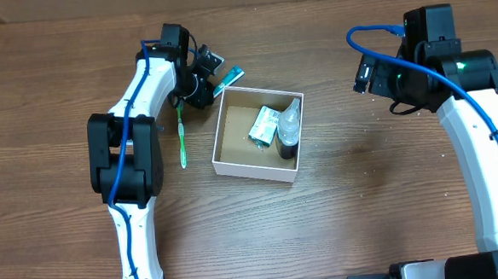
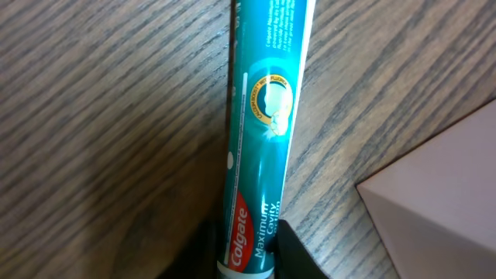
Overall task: Pack container
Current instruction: 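Lower the toothpaste tube into the box and release it, then grasp the blue razor with the left gripper, then place the blue razor into the box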
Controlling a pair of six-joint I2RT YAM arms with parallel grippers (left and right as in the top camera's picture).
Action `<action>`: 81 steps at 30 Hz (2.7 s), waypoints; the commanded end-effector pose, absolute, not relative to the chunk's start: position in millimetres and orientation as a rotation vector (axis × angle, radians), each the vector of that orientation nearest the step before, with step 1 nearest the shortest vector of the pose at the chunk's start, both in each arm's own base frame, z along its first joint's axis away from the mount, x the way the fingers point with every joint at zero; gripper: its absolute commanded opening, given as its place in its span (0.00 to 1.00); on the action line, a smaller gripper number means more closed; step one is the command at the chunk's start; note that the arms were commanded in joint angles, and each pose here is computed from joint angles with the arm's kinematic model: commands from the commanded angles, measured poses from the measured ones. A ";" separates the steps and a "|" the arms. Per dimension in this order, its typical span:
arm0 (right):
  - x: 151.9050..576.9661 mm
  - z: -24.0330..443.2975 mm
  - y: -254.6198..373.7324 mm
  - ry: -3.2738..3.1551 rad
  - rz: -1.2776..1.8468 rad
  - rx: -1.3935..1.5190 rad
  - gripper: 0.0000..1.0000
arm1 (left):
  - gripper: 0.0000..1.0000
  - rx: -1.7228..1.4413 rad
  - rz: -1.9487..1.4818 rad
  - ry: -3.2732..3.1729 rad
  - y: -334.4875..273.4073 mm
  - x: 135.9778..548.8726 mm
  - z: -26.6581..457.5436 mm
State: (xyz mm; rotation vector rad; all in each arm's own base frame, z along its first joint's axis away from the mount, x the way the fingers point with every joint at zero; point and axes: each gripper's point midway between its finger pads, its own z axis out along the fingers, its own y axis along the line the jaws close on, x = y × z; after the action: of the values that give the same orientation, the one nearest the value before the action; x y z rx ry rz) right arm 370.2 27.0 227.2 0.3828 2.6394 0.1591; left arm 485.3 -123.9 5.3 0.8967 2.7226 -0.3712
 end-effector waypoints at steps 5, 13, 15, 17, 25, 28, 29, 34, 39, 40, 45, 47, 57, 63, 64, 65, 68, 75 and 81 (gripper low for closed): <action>371.7 230.3 25.9 2.627 0.160 0.391 1.00 | 0.04 0.617 -0.401 2.852 -122.9 478.2 11.0; 371.6 230.2 25.9 2.628 0.160 0.391 1.00 | 0.04 0.529 -0.382 2.635 -127.6 460.3 168.8; 371.7 230.3 25.9 2.627 0.160 0.392 1.00 | 0.04 0.537 -0.383 2.541 -134.3 439.3 223.3; 371.7 230.3 25.9 2.627 0.160 0.392 1.00 | 0.04 0.529 -0.398 2.509 -140.8 422.2 248.8; 371.7 230.3 25.9 2.627 0.160 0.391 1.00 | 0.04 0.563 -0.428 2.734 -180.8 351.5 214.5; 371.7 230.3 25.9 2.627 0.160 0.391 1.00 | 0.04 0.552 -0.364 2.843 -180.9 333.6 172.5; 371.7 230.3 25.9 2.627 0.160 0.392 1.00 | 0.04 0.547 -0.361 2.876 -181.4 326.7 160.1; 371.7 230.3 25.9 2.627 0.160 0.391 1.00 | 0.11 0.519 -0.350 2.948 -177.7 312.8 132.7; 371.7 230.3 25.9 2.627 0.160 0.391 1.00 | 0.77 0.432 -0.329 2.966 -158.7 314.0 146.8; 371.7 230.3 25.9 2.627 0.160 0.391 1.00 | 0.79 0.384 -0.291 2.976 -144.5 317.2 147.8; 371.7 230.3 25.9 2.627 0.160 0.392 1.00 | 0.83 0.027 -0.216 3.014 -67.2 333.4 146.0; 371.7 230.3 25.9 2.627 0.160 0.392 1.00 | 0.80 -0.135 -0.203 3.005 -35.3 340.7 141.9; 371.7 230.3 25.9 2.627 0.160 0.392 1.00 | 0.73 -0.325 0.013 3.089 25.5 379.1 34.5; 371.7 230.3 25.9 2.627 0.160 0.392 1.00 | 0.56 -0.290 0.018 3.164 29.3 376.3 -1.4; 371.7 230.3 25.9 2.627 0.160 0.391 1.00 | 0.52 -0.279 0.019 3.169 29.3 375.5 -2.4; 371.7 230.3 25.9 2.627 0.160 0.391 1.00 | 0.45 -0.269 0.019 3.172 29.3 375.3 -2.8; 371.7 230.3 25.9 2.627 0.160 0.391 1.00 | 0.28 -0.257 0.018 3.168 29.3 376.4 -2.8; 371.7 230.3 25.9 2.627 0.160 0.392 1.00 | 0.38 -0.164 0.017 3.160 29.3 379.3 -5.7; 371.7 230.3 25.9 2.627 0.160 0.391 1.00 | 0.23 -0.159 0.012 3.177 27.9 370.3 -16.0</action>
State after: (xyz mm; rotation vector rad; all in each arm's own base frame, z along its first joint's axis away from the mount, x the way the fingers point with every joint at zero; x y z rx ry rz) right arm 370.4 27.1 227.3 0.3831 2.6386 0.1599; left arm 385.1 28.8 -2.3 -0.1779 3.1239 0.0262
